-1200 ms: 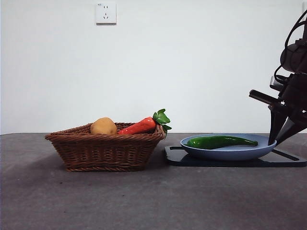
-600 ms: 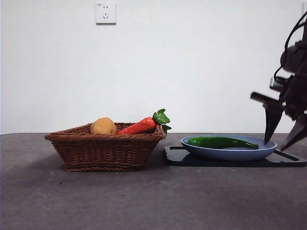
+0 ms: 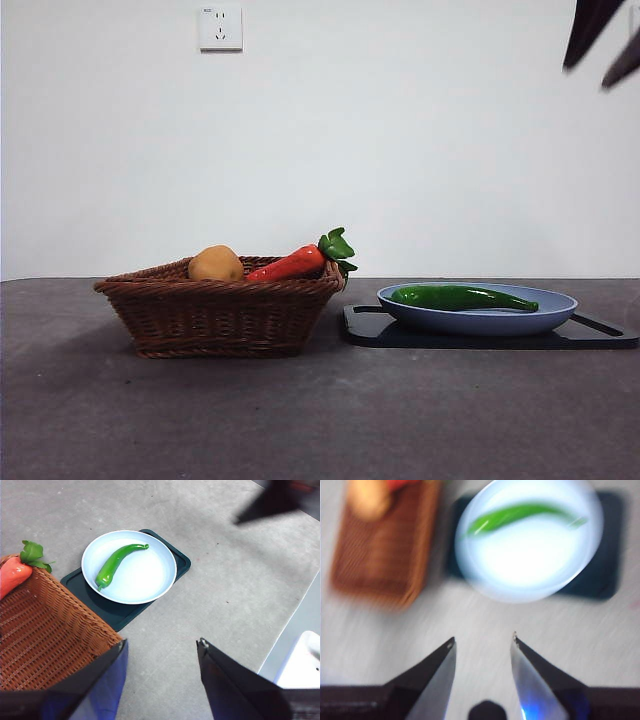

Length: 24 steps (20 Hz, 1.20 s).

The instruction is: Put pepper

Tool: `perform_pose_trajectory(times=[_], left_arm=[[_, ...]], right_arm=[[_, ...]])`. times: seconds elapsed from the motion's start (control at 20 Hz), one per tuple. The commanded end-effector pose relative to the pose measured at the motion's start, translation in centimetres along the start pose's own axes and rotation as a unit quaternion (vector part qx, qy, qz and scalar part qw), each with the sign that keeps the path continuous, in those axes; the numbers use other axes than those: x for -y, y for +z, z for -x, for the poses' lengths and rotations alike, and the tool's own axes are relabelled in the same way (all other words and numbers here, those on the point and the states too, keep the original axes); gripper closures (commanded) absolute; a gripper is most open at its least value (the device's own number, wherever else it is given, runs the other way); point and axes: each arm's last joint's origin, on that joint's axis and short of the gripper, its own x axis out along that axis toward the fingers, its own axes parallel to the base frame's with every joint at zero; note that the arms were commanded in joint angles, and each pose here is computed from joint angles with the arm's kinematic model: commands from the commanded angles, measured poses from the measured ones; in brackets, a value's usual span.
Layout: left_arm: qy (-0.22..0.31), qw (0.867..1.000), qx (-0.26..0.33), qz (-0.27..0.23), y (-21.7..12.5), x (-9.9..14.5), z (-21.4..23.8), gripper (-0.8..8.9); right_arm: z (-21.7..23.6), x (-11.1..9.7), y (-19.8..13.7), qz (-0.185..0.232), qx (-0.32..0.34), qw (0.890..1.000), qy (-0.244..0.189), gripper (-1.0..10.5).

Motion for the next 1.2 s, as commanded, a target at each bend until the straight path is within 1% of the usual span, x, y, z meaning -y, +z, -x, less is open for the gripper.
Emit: perform_pose_trajectory(times=[0.05,0.15,0.2,0.25,0.35,0.4,0.5,0.6,1.15,1.2], left_arm=[[-0.008,1.0,0.004,-0.011,0.4,0.3,0.1,5.68],[-0.007,1.0,-0.003,-0.01,0.3,0.3,0.1,5.7],[-0.007,1.0,-0.007,-0.01,0.2,0.3,0.1,5.72],[-0.007,1.0,-0.008,-0.009,0.2,0.3,0.1,5.99],[-0.007,1.0,-0.009,-0.009,0.2,0.3,0.1,7.52],[-0.007,1.0,-0.009,-0.009,0.2,0.3,0.1,8.17],[-0.007,1.0,-0.009,-0.009,0.2,0.3,0.1,8.06],[-0.007,1.0,-0.008,-0.009,0.2,0.3,0.1,8.05],[-0.006,0.999,0.041,-0.016,1.1,0.3,0.2,8.05],[0.0,0.998,0.045,-0.034,1.1,0.1,0.5,8.05]], right_arm=[[1.6,-2.3,-1.4,0.051,-0.009,0.998,0.021,7.5],[2.9,-3.7,-2.9,0.077,-0.017,0.996,0.038,7.7],[3.5,-4.3,-3.6,0.091,-0.019,0.995,0.047,8.1],[3.8,-4.7,-4.0,0.101,-0.02,0.993,0.054,8.5],[4.5,-5.3,-4.7,0.129,-0.014,0.989,0.065,9.5],[4.7,-5.4,-4.8,0.138,-0.01,0.988,0.067,9.4],[4.8,-5.4,-4.9,0.138,-0.008,0.988,0.068,9.4],[4.8,-5.4,-4.9,0.118,-0.01,0.991,0.069,9.3],[4.8,-5.4,-4.9,0.117,-0.009,0.991,0.068,9.4],[4.8,-5.4,-4.9,0.117,-0.009,0.991,0.068,9.4]])
